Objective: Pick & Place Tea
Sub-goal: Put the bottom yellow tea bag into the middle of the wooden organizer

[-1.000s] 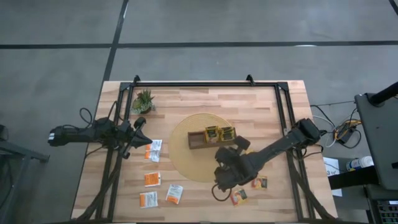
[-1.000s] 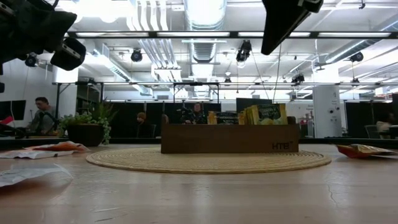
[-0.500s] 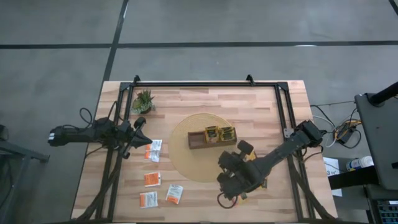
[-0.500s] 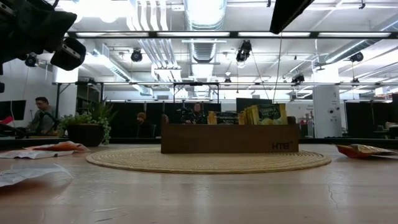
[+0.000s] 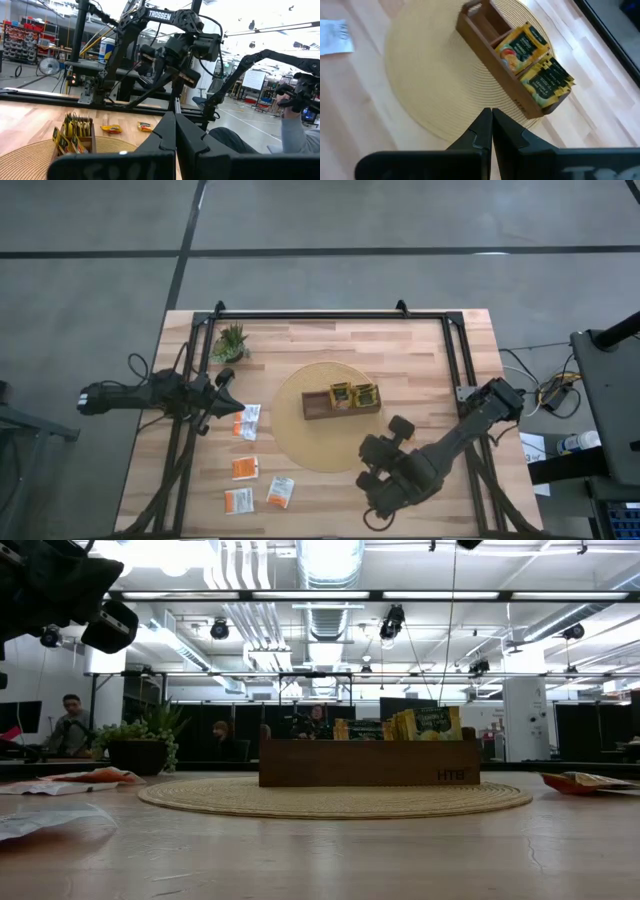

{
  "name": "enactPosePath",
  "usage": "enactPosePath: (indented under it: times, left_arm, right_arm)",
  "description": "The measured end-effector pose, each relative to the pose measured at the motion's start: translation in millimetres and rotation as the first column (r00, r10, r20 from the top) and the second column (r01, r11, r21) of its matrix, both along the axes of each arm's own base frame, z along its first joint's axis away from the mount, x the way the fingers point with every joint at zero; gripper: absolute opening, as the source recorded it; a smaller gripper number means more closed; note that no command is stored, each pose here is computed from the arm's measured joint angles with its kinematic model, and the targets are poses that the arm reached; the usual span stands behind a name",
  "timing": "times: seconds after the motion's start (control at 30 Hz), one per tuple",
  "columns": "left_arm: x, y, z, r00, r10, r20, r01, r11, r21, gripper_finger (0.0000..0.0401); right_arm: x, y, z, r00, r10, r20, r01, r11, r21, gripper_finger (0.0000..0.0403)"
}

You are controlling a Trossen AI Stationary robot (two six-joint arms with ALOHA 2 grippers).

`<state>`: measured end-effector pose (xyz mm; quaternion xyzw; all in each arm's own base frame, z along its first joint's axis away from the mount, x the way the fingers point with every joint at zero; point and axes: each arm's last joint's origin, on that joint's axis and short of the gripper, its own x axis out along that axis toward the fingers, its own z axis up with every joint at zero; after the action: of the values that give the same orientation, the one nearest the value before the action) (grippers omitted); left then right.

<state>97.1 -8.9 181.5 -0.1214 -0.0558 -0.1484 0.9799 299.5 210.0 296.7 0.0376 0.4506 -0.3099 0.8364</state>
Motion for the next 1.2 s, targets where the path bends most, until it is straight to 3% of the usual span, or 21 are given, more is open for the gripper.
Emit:
enactPosePath:
  times: [0.6, 1.07, 1.2]
  left_arm:
    - [0.0, 0.0, 0.0, 1.000, 0.000, 0.000, 0.000, 1.000, 0.000, 0.0000]
    - [0.0, 0.0, 0.0, 1.000, 0.000, 0.000, 0.000, 1.000, 0.000, 0.0000]
    - [0.0, 0.0, 0.0, 1.000, -0.001, 0.000, 0.001, 1.000, 0.000, 0.0000]
  right_arm:
    - [-28.1, 37.2, 8.8, 0.996, 0.065, 0.060, -0.068, 0.996, 0.052, 0.0009]
    - [-26.4, 41.9, 3.7, 0.994, 0.074, 0.084, -0.081, 0.994, 0.075, 0.0009]
    - [-26.1, 43.4, 3.2, 0.991, 0.125, 0.046, -0.128, 0.988, 0.084, 0.0009]
